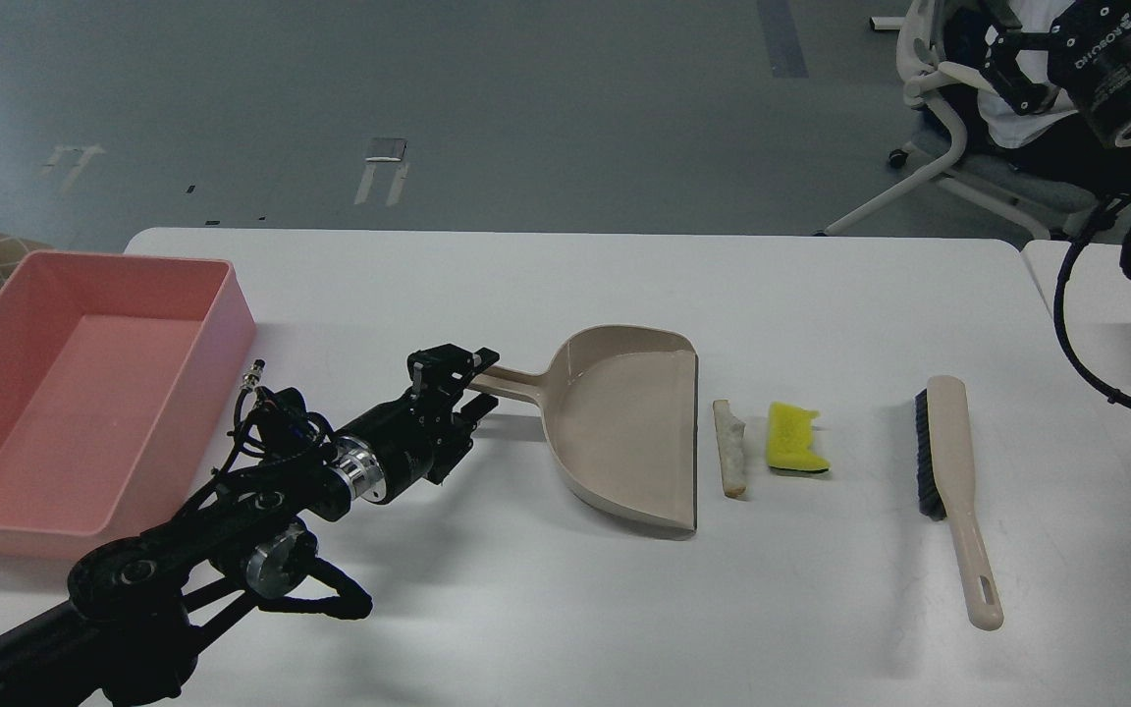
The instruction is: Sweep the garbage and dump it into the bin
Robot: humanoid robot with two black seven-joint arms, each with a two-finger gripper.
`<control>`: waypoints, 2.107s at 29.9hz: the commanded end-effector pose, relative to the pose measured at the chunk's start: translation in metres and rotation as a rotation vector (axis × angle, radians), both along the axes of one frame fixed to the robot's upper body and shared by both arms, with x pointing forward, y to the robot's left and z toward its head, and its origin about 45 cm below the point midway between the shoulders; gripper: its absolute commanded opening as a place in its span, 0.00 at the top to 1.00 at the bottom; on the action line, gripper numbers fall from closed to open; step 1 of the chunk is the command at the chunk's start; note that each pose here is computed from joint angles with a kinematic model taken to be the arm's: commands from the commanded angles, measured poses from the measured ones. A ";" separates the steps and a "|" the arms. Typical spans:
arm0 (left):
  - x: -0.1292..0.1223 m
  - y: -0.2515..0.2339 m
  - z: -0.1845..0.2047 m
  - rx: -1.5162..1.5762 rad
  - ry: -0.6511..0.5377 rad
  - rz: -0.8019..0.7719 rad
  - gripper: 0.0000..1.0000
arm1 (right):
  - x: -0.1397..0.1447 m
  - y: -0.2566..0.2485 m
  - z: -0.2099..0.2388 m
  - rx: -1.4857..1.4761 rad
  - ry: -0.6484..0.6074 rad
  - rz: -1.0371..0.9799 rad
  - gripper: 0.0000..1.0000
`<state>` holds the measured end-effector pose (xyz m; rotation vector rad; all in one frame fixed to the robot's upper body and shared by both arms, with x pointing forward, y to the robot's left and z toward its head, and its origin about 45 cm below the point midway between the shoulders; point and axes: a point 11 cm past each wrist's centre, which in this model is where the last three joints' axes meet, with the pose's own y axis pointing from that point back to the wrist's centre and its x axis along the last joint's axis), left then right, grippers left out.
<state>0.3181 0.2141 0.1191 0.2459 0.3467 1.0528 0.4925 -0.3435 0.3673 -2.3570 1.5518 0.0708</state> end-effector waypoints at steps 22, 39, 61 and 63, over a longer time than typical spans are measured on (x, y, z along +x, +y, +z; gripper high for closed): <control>0.010 0.003 -0.008 0.011 0.001 0.031 0.40 | 0.000 0.000 0.001 -0.001 -0.002 -0.001 0.00; 0.013 -0.002 -0.008 0.005 0.003 0.029 0.60 | 0.000 0.000 0.000 0.001 0.001 -0.004 0.00; 0.014 -0.009 -0.008 0.002 0.003 0.018 0.67 | 0.000 0.000 0.000 0.000 -0.001 -0.005 0.00; 0.014 -0.009 -0.008 0.002 0.002 0.018 0.68 | 0.000 -0.001 0.000 0.002 -0.001 -0.007 0.00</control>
